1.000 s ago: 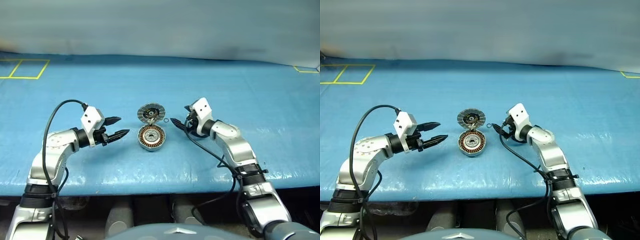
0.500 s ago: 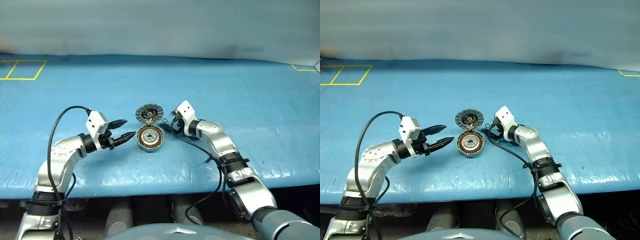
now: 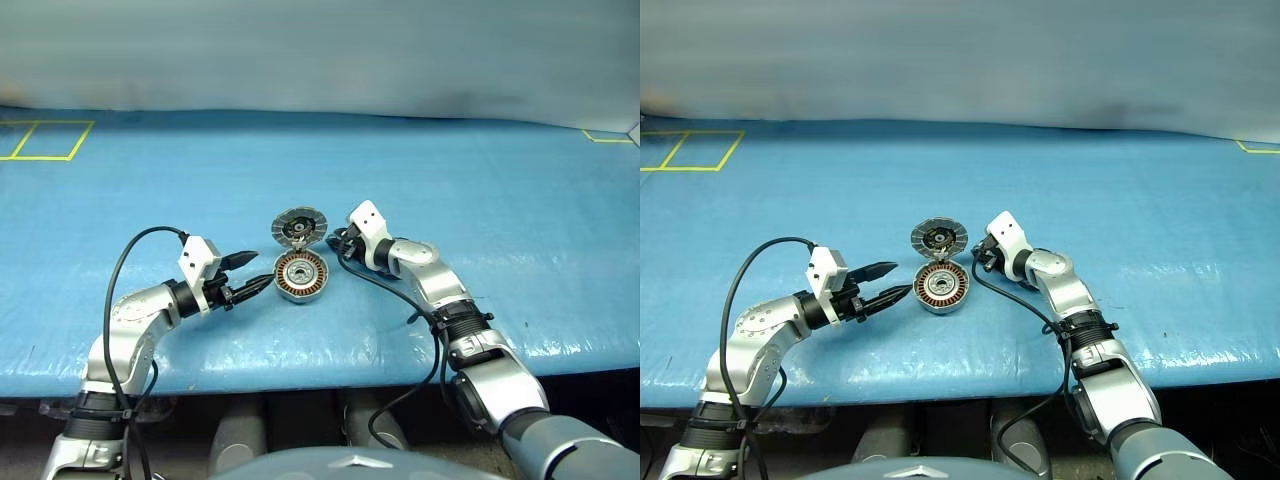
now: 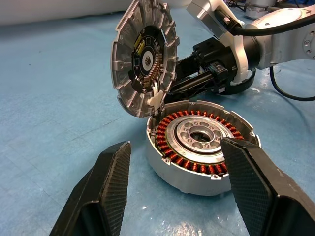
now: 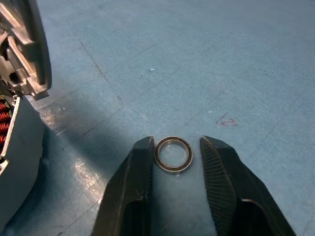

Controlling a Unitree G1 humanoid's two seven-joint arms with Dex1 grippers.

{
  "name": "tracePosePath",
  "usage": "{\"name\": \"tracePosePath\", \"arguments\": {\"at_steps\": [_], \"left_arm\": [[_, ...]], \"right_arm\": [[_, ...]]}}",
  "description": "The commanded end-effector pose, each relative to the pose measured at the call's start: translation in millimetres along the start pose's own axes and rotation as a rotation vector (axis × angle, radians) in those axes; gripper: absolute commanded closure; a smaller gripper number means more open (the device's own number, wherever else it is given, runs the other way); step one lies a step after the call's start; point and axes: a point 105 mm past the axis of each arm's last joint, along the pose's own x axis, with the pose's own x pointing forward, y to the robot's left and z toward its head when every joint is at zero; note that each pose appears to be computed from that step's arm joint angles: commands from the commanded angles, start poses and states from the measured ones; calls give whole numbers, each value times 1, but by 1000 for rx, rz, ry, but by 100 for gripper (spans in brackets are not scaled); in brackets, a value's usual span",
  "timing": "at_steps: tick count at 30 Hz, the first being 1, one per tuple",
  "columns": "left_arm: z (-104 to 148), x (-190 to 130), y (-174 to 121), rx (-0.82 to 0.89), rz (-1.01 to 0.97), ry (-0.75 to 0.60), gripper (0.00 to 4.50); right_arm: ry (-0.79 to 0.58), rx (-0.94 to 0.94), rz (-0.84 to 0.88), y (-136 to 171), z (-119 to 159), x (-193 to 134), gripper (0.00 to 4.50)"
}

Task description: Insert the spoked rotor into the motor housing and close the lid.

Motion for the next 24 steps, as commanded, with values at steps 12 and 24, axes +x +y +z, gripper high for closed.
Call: {"name": "tracePosePath", "arguments": {"at_steps": [12, 24], "left_arm": [[3, 15, -9, 51, -54, -62, 133], [-3, 22, -11, 83, -100, -56, 133]], "right_arm": [[-206, 3, -77, 14, 39, -64, 386], [-163, -6, 91, 76, 35, -58, 386]]}}
